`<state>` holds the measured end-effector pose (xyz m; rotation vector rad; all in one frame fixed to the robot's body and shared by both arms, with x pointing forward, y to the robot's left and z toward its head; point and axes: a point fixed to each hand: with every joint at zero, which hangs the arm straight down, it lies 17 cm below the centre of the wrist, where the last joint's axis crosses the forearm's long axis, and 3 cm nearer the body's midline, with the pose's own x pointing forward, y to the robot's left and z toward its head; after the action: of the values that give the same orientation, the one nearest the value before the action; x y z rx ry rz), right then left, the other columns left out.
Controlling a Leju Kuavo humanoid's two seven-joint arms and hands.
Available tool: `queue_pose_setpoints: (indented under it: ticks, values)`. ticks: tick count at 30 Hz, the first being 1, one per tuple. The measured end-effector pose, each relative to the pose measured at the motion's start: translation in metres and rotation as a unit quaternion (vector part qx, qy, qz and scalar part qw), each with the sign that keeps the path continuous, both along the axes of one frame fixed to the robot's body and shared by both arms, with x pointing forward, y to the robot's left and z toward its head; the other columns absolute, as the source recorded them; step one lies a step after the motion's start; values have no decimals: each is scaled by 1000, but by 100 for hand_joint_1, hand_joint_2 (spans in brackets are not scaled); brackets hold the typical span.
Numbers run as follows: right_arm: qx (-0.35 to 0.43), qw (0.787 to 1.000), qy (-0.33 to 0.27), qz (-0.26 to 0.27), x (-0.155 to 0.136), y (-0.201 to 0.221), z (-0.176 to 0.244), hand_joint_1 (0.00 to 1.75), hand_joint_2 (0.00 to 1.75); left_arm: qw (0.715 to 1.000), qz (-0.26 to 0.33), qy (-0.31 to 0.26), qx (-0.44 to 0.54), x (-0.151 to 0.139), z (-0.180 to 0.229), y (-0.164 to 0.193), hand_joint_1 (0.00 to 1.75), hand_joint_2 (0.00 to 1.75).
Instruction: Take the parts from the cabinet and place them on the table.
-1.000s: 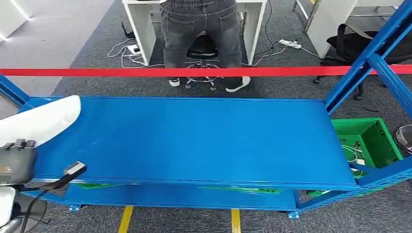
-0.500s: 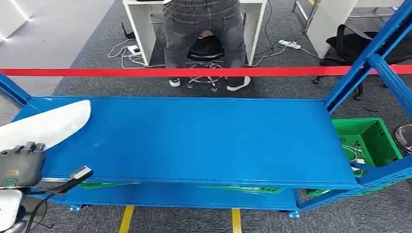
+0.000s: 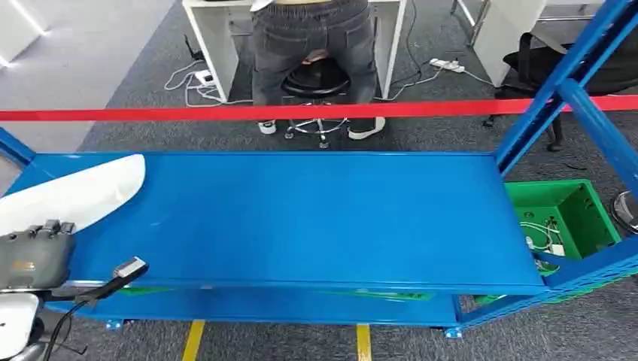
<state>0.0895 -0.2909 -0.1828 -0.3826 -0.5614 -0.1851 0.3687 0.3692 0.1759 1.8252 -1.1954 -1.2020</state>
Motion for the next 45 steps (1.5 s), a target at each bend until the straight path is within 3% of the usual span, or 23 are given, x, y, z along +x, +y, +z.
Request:
queue_pose_setpoints:
  ticks: [45]
  values:
    - [0,1000,0,-2,1,0,1,0,0,1000,-1,0,2,1,1,-1,175,175]
